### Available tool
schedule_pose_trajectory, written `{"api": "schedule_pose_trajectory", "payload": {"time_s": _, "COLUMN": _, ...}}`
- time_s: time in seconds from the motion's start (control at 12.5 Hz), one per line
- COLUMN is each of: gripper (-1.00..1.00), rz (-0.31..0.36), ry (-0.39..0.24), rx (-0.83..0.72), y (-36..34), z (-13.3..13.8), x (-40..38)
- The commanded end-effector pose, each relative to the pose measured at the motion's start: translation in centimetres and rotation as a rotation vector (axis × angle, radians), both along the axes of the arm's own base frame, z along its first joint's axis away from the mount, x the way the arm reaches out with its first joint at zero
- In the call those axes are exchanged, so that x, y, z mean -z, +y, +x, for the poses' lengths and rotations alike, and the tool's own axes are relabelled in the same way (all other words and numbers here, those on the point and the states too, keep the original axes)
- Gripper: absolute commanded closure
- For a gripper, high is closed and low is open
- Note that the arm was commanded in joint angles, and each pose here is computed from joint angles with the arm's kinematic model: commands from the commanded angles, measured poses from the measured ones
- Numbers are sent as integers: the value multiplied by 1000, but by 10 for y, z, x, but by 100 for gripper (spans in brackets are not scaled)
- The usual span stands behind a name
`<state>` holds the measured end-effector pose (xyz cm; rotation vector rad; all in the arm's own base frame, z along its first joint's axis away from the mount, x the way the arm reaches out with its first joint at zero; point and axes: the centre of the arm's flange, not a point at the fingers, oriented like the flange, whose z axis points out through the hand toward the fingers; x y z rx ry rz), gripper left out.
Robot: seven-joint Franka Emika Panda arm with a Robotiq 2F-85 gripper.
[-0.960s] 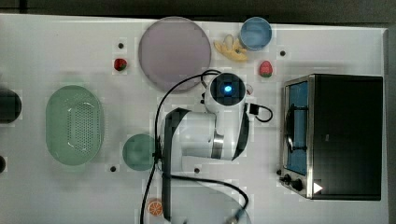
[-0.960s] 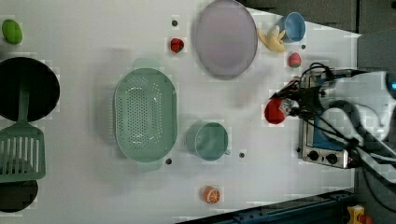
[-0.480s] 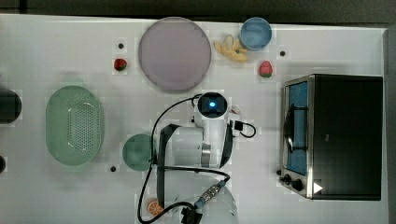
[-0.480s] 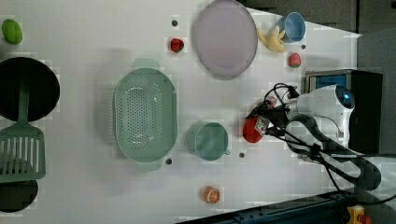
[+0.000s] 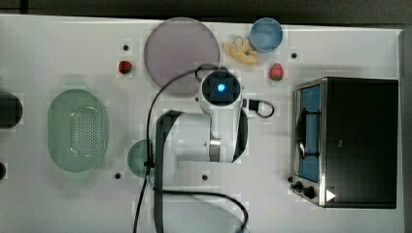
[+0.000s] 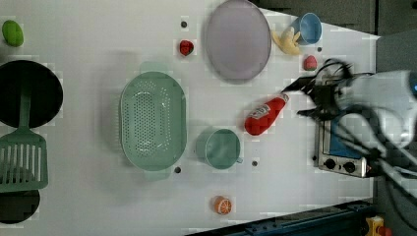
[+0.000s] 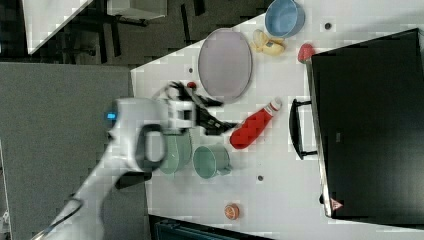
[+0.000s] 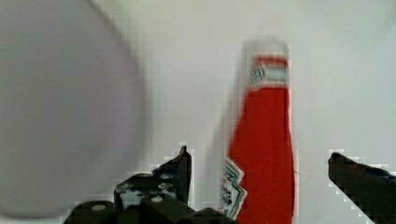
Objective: Pick Ketchup from oven and place it on table.
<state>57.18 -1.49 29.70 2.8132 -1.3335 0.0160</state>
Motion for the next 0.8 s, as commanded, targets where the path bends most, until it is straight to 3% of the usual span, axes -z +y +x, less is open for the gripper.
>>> {"api": "schedule_pose_trajectory", "payload": {"time_s": 0.08, "gripper": -100, "rz": 49, "ry": -138, "rx": 72, "y": -6, "z": 19, "x": -172}}
{"api": "schedule_pose_trajectory", "payload": {"time_s": 0.24, "gripper": -100, "rz": 48, "ry": -147, "rx": 73, "y": -9, "z": 24, "x": -227}}
{"api": "schedule_pose_trajectory", "payload": {"time_s": 0.48, "gripper": -100, "rz": 42, "ry": -111, "rx": 78, "y": -11, "z": 21, "x": -262}}
{"api": "schedule_pose_trajectory", "payload": {"time_s": 0.72, "gripper": -100, "rz": 30, "ry": 26, "rx": 84, "y": -15, "z": 4, "x": -282}}
{"api": "schedule_pose_trajectory", "payload": {"time_s": 0.8, "gripper": -100, "rz": 30, "ry": 42, "rx": 84, "y": -15, "z": 2, "x": -282}}
